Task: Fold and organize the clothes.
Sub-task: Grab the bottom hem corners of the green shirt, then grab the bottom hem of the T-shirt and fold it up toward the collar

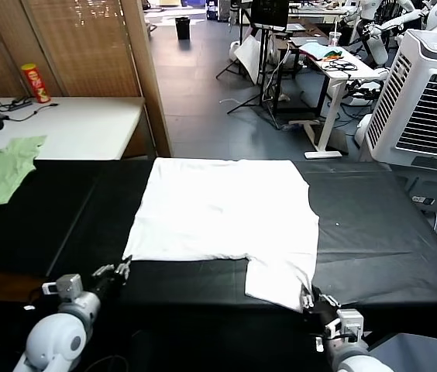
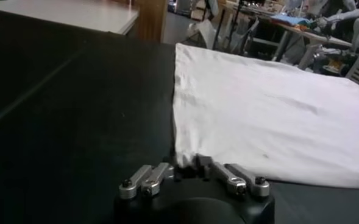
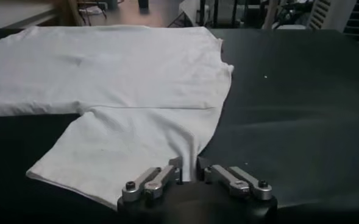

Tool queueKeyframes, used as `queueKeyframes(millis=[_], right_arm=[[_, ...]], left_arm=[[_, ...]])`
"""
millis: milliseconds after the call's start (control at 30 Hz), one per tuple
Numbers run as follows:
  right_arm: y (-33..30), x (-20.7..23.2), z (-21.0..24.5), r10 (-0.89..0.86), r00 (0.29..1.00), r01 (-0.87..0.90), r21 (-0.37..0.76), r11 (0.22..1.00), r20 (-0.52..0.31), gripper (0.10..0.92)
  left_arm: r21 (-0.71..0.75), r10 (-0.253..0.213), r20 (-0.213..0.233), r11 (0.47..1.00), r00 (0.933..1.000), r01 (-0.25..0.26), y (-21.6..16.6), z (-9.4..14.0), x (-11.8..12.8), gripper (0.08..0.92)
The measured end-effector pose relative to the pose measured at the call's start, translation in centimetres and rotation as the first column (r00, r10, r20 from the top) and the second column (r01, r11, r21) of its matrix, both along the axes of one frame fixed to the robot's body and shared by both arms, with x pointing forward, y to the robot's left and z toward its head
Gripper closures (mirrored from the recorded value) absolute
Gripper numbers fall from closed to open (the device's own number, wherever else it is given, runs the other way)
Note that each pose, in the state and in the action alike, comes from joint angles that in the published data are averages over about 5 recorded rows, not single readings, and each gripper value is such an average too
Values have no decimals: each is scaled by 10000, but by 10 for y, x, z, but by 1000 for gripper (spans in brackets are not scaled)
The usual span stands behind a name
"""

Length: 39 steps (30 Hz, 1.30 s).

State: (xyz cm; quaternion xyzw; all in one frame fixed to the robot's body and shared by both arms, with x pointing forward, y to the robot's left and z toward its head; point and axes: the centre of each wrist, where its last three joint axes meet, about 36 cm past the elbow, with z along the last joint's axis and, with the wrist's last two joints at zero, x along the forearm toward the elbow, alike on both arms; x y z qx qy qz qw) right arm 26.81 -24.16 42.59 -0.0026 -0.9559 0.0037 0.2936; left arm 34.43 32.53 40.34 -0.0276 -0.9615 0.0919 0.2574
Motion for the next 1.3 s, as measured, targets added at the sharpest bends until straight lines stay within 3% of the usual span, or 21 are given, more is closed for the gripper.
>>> queueKeyframes(millis=[233,500,700,1100,1300], right_arm=[[-1,-18,25,-447,9990,446,-368,9983,-9,900],[-2,-44,43,-363,9993,364,-343,9987,36,900],[-10,-31,42,-109,9964,108,16,9999,846,900],[-34,57,20,60,9744,-148,375,9992,2250,900],[-39,108,17,196,9641,-280,281,9992,2650,900]], left_arm=[[38,107,139,9999,9998,-107,-3,13,-15,873],[287,1,67,9996,10000,-3,-10,38,-56,873],[176,78,267,9998,9996,-82,-14,46,-72,873],[-189,415,1665,9991,9852,-389,-19,39,-27,873],[97,463,2023,9987,9782,-493,-18,30,5,873]])
